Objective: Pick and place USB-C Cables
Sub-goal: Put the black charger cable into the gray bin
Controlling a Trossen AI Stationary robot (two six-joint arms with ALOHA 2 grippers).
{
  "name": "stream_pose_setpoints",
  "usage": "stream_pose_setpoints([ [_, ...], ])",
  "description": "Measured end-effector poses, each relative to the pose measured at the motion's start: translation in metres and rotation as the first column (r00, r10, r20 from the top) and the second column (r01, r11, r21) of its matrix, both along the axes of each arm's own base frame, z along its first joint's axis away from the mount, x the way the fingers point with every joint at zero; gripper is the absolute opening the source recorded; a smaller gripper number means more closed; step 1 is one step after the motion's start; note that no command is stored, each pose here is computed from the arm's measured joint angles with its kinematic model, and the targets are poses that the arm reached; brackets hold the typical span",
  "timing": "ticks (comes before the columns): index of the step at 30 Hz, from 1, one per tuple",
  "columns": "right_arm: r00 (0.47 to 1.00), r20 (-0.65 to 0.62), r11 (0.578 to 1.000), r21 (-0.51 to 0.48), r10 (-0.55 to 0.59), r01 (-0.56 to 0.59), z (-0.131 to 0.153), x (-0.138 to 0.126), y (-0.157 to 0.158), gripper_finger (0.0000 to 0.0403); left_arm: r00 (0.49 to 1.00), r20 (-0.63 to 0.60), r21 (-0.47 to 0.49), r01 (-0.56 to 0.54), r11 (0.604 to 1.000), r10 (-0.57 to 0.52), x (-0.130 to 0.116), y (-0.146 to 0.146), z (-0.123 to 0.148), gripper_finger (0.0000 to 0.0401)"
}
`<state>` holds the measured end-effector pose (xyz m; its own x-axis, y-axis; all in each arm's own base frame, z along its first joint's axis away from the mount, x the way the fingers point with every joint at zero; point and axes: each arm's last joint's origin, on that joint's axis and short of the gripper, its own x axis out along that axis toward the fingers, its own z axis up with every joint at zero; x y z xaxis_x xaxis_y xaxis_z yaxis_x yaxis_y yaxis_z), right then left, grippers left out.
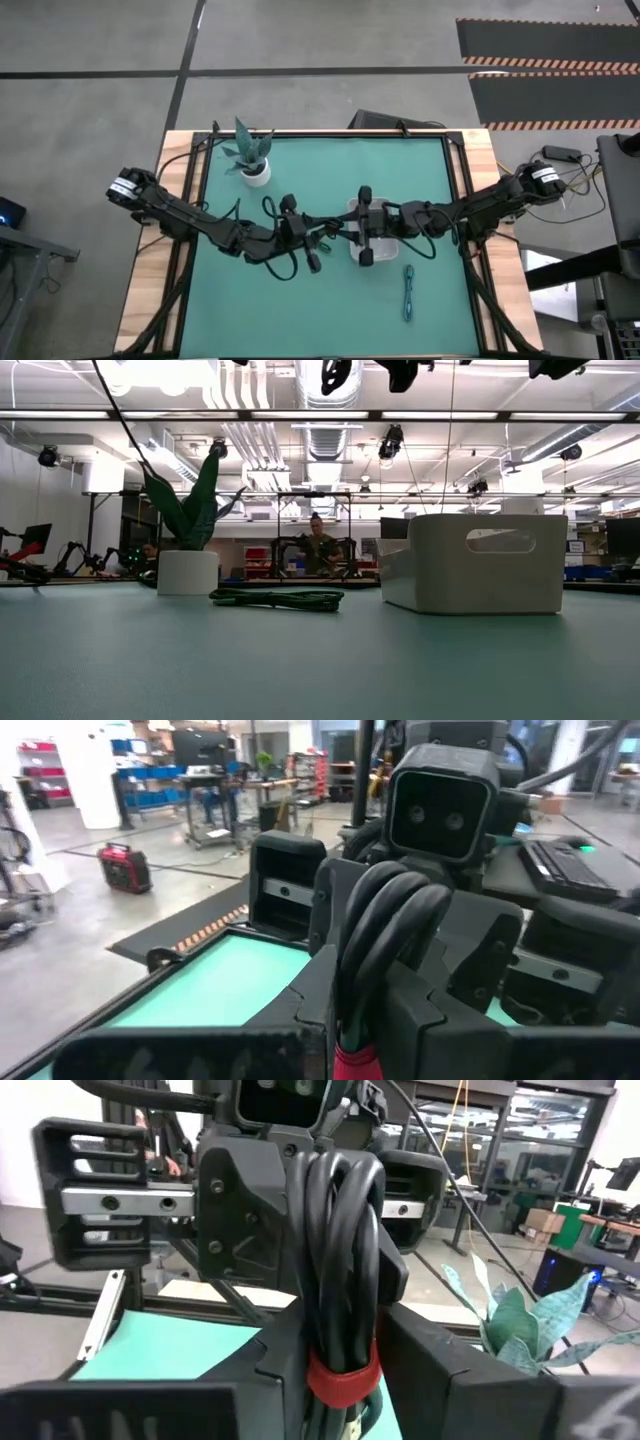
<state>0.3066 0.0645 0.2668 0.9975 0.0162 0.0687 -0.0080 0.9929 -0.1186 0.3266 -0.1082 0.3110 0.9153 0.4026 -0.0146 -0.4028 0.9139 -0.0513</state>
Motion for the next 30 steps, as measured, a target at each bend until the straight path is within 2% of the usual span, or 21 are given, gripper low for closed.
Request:
stream_pose_setpoints([
  [9, 1.000, -0.020, 1.000, -0.016, -0.001, 0.001, -0.0018, 0.0000, -0.0002, 0.0042, 1.000, -0.001, 0.016, -0.004, 1.000, 0.004, 0.0016, -0.0002, -0.0012, 0.0027],
  [18, 1.000, -0.024, 1.000, -0.014, 0.000, 0.000, -0.0021, -0.0001, -0.0001, 0.0038, 1.000, 0.000, 0.015, 0.000, 1.000, 0.000, 0.0015, -0.0003, -0.0009, 0.0034],
  [25, 0.999, -0.046, 1.000, -0.015, 0.007, -0.007, -0.0031, -0.0007, 0.0000, 0.0037, 1.000, 0.003, 0.023, 0.006, 1.000, -0.006, 0.0015, -0.0003, 0.0003, 0.0113],
  [30, 0.997, -0.071, 1.000, -0.010, 0.007, -0.008, -0.0036, -0.0022, -0.0003, 0.0036, 1.000, -0.021, 0.076, 0.008, 0.997, -0.006, -0.0005, -0.0017, 0.0018, 0.0164],
])
